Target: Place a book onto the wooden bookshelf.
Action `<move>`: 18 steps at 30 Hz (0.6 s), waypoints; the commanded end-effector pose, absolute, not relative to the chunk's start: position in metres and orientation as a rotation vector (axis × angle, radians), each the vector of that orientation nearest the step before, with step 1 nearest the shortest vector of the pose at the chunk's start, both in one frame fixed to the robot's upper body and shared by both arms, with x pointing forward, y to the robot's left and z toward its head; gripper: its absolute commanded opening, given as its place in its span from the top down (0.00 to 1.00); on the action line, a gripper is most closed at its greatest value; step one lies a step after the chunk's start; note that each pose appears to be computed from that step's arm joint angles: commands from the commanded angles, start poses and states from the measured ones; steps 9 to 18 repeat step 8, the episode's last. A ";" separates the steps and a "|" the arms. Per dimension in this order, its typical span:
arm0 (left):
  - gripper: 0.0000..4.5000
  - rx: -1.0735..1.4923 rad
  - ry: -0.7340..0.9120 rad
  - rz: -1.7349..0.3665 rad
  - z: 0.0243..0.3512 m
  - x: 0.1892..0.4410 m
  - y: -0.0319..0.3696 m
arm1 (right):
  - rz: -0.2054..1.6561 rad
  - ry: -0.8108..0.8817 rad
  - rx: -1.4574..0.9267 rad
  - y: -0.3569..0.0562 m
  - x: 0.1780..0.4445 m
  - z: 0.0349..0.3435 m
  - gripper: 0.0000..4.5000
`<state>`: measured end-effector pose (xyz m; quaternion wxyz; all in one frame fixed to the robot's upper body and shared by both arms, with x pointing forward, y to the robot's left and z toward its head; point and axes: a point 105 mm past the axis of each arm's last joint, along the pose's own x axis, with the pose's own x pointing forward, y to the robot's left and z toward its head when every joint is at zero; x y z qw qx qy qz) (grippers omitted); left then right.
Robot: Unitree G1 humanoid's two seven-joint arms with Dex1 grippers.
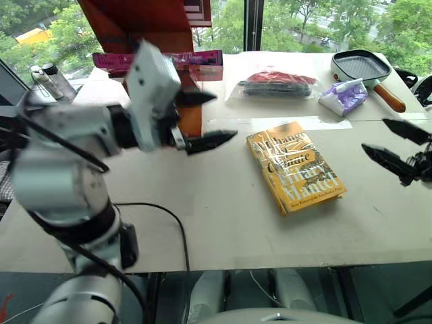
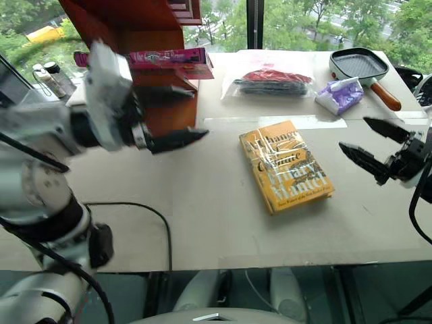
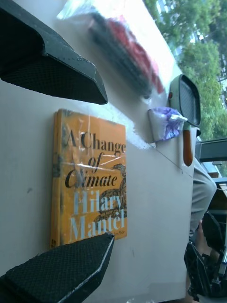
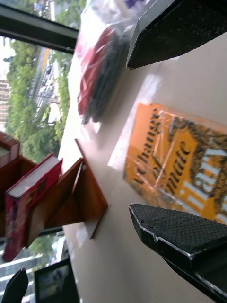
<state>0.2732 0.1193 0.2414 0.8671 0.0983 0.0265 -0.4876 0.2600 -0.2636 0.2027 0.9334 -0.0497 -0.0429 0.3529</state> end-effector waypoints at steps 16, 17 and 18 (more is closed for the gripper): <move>0.01 0.166 0.271 -0.789 0.132 0.247 0.200 | 0.595 0.162 -0.299 -0.325 0.194 0.169 0.00; 0.01 0.166 0.271 -0.789 0.132 0.247 0.200 | 0.595 0.162 -0.299 -0.325 0.194 0.169 0.00; 0.01 0.166 0.271 -0.789 0.132 0.247 0.200 | 0.595 0.162 -0.299 -0.325 0.194 0.169 0.00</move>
